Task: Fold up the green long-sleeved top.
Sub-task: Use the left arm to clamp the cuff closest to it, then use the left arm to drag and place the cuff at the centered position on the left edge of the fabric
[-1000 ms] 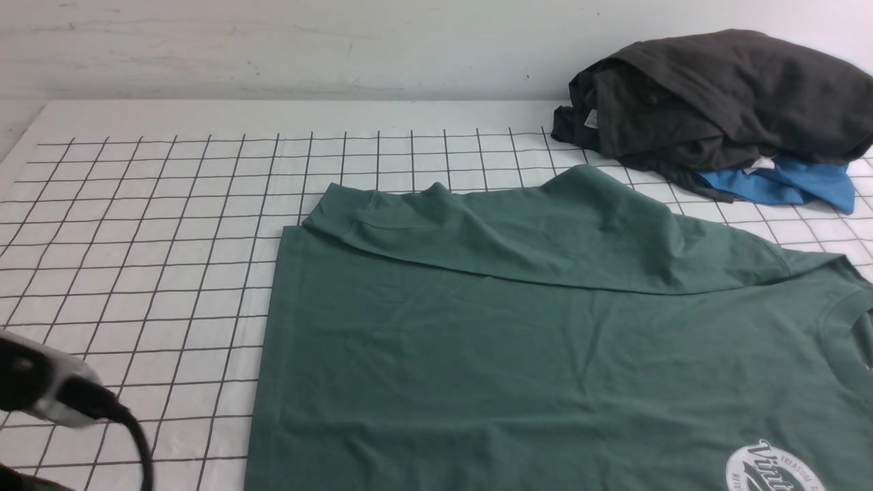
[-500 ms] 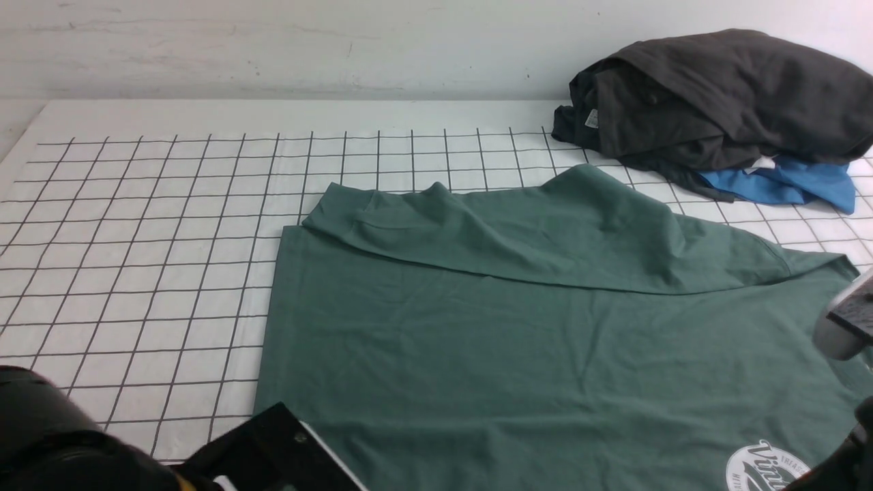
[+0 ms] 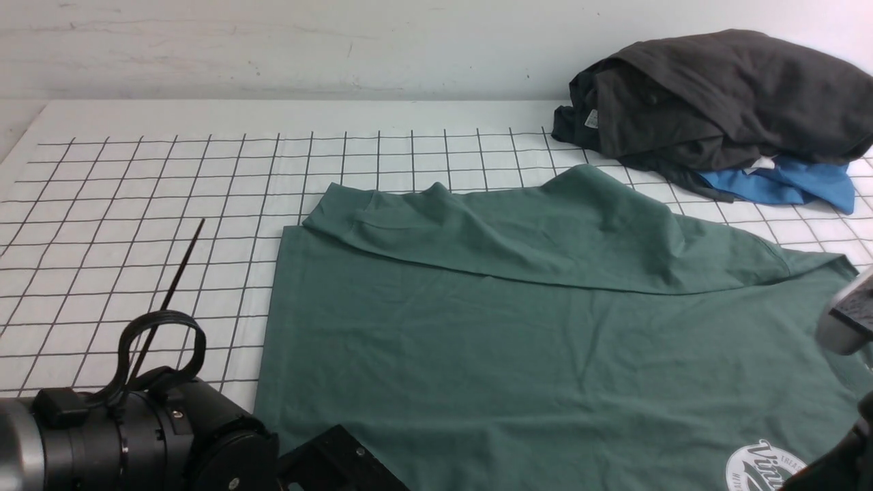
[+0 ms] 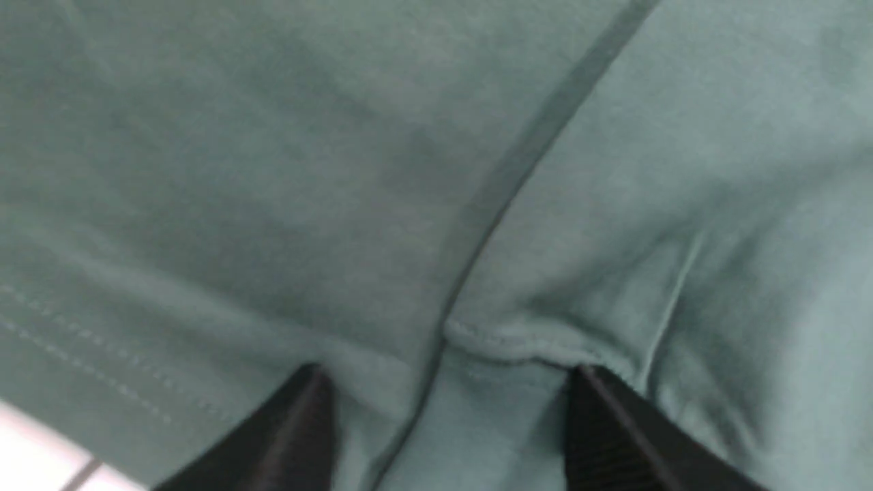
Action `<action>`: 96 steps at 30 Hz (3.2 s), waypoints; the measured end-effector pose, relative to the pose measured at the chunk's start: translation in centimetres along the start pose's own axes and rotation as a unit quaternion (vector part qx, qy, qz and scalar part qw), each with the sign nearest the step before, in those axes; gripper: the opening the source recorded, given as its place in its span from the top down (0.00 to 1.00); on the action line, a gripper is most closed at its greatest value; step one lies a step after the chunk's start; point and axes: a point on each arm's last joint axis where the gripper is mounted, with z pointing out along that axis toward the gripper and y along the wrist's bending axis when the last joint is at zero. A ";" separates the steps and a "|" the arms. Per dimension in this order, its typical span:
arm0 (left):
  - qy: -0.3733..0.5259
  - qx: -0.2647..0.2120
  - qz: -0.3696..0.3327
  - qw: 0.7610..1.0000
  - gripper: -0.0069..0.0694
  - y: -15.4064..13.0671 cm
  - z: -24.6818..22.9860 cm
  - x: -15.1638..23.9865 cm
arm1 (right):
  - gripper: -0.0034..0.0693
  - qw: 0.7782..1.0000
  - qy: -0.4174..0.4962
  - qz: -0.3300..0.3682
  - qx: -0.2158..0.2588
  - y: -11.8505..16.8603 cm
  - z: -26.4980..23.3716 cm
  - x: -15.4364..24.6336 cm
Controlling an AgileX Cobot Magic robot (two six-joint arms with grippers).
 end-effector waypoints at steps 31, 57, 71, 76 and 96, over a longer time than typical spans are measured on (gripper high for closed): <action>-0.080 -0.043 0.066 0.994 0.88 -0.5 -9.2 -3.2 | 0.97 1.000 -0.002 -0.007 0.013 -0.2 0.0 0.0; -0.008 -0.008 0.005 1.000 0.84 0.2 -4.4 -0.9 | 0.97 1.000 -0.009 -0.008 0.016 -0.3 0.0 -0.2; -0.009 -0.011 0.001 1.000 0.57 0.4 -3.4 -0.2 | 0.97 1.000 -0.010 -0.011 0.013 -0.1 0.0 -0.2; -0.012 -0.014 0.002 1.000 0.56 0.4 -3.3 -0.2 | 0.97 1.000 -0.012 -0.008 0.008 0.0 0.0 -0.3; 0.018 -0.004 -0.018 1.000 0.78 0.4 -1.9 -0.5 | 0.97 1.000 -0.018 -0.001 -0.004 0.2 0.0 -0.4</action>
